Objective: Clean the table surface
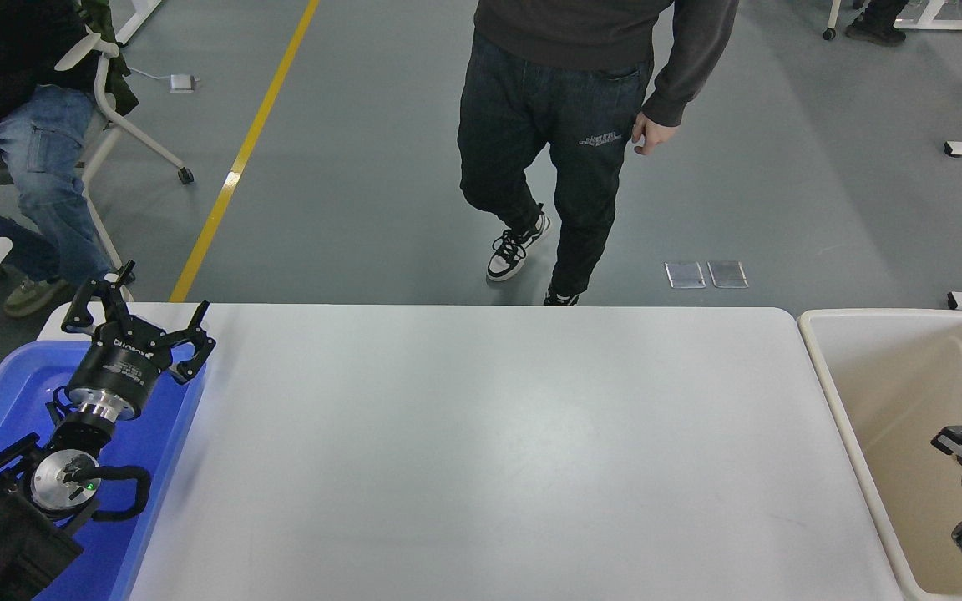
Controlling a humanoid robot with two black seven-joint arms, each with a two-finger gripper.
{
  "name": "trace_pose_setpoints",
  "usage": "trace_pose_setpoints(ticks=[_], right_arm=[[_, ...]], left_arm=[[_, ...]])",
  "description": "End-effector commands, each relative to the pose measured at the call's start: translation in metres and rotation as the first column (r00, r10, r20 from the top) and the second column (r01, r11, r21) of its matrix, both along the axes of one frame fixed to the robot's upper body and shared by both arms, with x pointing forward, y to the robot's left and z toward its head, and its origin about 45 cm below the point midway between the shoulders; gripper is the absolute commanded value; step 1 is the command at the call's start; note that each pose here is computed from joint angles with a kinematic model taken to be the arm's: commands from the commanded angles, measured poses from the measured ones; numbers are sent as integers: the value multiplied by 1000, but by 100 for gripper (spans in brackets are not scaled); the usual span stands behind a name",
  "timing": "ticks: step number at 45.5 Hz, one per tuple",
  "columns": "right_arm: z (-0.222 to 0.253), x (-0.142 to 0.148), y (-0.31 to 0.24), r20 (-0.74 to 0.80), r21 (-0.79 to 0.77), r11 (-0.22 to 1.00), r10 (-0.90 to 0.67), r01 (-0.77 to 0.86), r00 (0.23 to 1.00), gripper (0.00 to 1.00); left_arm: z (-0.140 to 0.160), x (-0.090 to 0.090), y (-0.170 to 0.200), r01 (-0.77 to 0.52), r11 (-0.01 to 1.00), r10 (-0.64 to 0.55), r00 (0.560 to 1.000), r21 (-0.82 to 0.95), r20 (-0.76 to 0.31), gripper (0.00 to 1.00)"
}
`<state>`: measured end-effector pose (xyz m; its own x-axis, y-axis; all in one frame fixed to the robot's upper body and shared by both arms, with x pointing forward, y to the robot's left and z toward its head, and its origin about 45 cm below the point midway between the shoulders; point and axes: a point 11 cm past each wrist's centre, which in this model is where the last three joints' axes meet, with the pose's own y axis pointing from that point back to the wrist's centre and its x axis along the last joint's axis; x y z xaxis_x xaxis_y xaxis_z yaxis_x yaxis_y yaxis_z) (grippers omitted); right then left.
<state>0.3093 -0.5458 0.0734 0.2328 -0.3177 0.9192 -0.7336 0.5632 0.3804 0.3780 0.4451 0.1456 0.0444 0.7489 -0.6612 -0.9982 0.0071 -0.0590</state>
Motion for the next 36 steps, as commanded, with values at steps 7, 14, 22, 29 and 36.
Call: trace_pose_setpoints(ticks=[7, 14, 22, 29, 36], right_arm=[[2, 4, 4, 36, 1, 1000, -17, 17, 999, 0], [8, 12, 6, 59, 9, 1000, -20, 19, 998, 100], [8, 12, 5, 71, 28, 999, -39, 37, 997, 100], [14, 18, 3, 101, 63, 996, -69, 63, 992, 100], [20, 25, 1, 138, 150, 984, -121, 100, 983, 100]], left_arm=[[0, 0, 0, 0, 1000, 0, 1000, 1, 0, 100], [0, 0, 0, -1, 1000, 1, 1000, 0, 0, 100], [0, 0, 0, -1, 1000, 1, 1000, 0, 0, 100], [0, 0, 0, -1, 1000, 1, 1000, 0, 0, 100], [0, 0, 0, -1, 1000, 1, 1000, 0, 0, 100]])
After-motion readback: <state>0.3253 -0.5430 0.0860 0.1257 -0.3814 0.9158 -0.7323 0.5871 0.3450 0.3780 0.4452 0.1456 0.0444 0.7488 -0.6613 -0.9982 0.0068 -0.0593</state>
